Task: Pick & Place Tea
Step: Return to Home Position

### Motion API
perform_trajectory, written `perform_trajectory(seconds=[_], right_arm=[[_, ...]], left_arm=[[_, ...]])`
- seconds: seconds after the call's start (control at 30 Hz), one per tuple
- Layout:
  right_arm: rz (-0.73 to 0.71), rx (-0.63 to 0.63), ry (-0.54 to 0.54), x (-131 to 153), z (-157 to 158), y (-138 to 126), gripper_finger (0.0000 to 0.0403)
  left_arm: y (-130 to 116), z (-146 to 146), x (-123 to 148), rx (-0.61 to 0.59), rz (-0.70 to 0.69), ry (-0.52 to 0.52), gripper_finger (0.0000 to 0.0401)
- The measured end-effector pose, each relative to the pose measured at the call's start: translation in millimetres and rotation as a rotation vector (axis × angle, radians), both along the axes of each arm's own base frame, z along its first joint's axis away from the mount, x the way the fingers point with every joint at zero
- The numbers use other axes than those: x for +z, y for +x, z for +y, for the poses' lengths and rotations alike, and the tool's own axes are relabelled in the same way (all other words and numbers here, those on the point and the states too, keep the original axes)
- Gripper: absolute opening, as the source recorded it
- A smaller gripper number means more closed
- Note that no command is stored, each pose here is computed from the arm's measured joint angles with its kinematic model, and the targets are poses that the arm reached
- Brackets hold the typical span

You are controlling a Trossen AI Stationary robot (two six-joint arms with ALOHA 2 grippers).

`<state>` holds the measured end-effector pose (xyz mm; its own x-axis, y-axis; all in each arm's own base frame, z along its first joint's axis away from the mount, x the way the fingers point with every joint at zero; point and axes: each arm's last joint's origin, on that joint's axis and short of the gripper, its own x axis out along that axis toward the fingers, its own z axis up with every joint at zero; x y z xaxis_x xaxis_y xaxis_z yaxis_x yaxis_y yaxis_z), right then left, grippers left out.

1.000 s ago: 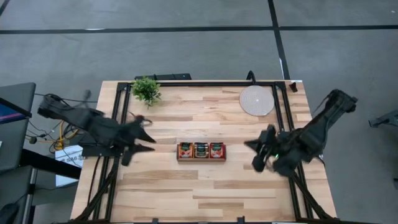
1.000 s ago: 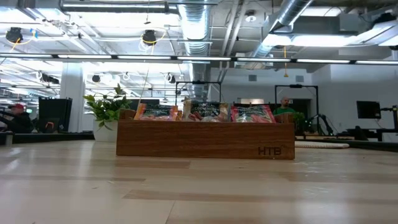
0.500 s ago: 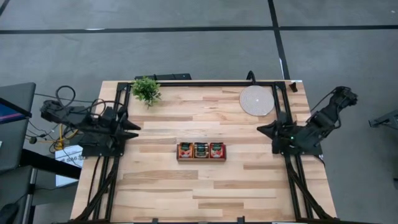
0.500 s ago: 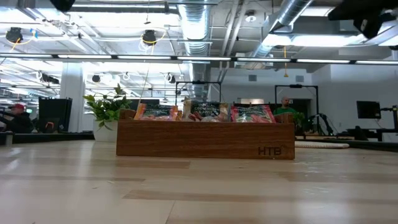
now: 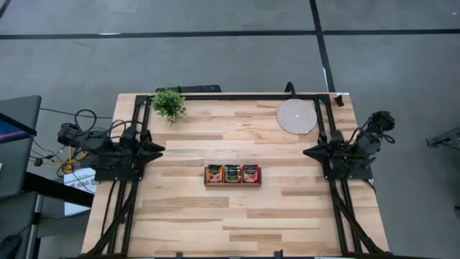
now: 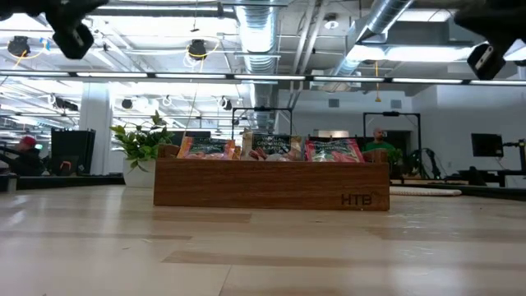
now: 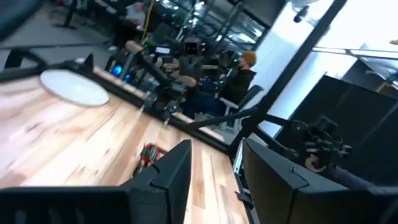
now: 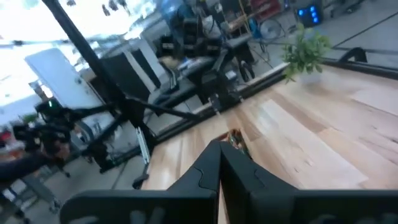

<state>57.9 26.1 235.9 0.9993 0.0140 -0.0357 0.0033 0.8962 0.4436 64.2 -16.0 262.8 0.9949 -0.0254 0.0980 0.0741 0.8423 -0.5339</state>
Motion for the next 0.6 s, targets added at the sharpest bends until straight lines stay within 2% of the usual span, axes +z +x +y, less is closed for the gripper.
perform_trajectory(seconds=[0.1, 0.27, 0.43, 0.53, 0.6], right_arm=[[0.02, -0.022, -0.013, -7, 0, 1, 0.0], [0.069, -0.017, 0.0, -12, 1, 2, 0.0], [0.067, -0.021, 0.083, -11, 0, 2, 0.0], [0.064, -0.005, 0.011, -11, 1, 2, 0.0], [0.053, 0.079, -0.059, -10, 3, 2, 0.0]], left_arm=[[1, 0, -4, 0.003, 0.029, -0.04, 0.0136], [1, 0, -11, -0.005, 0.098, -0.035, 0.0136], [1, -1, -11, -0.012, 0.104, -0.05, 0.0136], [1, -2, -11, -0.043, 0.097, 0.006, 0.0136], [1, -4, -8, -0.11, 0.064, 0.084, 0.0136]])
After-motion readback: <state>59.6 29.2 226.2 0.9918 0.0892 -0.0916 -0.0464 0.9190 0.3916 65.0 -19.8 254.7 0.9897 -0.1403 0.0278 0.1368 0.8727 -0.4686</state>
